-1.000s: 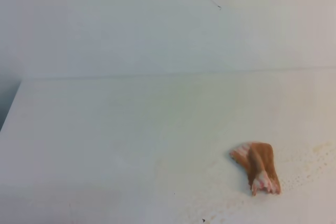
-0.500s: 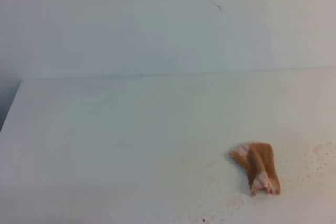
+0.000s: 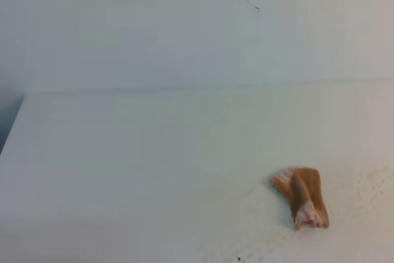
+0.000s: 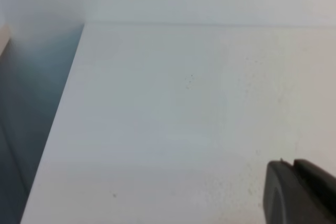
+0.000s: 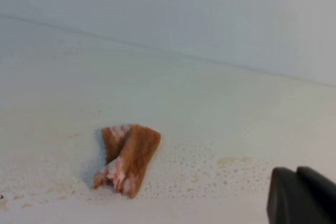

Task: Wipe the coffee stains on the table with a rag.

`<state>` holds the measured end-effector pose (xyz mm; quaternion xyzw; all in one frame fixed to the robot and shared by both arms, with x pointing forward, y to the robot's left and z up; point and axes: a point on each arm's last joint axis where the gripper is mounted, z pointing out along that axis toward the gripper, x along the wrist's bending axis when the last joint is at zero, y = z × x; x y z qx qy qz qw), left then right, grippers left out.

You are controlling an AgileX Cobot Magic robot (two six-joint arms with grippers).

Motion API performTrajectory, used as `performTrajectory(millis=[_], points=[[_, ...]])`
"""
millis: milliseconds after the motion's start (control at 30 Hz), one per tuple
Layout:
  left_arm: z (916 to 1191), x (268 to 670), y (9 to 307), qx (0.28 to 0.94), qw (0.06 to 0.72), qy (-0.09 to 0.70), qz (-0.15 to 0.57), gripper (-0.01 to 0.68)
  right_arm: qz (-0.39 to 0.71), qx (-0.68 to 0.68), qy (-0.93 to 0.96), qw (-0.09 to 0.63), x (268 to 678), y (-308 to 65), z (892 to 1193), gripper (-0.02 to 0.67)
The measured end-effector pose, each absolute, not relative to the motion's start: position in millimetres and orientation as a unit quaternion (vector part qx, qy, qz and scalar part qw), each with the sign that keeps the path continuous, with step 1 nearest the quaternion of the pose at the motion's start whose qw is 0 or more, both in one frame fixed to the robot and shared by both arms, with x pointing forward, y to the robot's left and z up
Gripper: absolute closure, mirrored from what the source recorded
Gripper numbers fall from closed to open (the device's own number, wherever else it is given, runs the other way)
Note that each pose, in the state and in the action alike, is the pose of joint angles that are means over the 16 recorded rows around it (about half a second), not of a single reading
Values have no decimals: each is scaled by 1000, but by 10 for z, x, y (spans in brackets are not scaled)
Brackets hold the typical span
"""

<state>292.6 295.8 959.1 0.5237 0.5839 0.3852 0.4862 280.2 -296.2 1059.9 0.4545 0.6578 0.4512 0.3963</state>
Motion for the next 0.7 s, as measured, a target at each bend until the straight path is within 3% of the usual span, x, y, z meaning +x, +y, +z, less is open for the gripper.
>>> performTrajectory(millis=[367, 700], points=[[9591, 2926, 2958, 524, 486, 584, 385, 674, 434, 453, 655, 421, 2808, -2998, 10607, 649], [9591, 2926, 2958, 524, 486, 584, 385, 674, 418, 483, 581, 503, 2734, -3089, 10638, 649]])
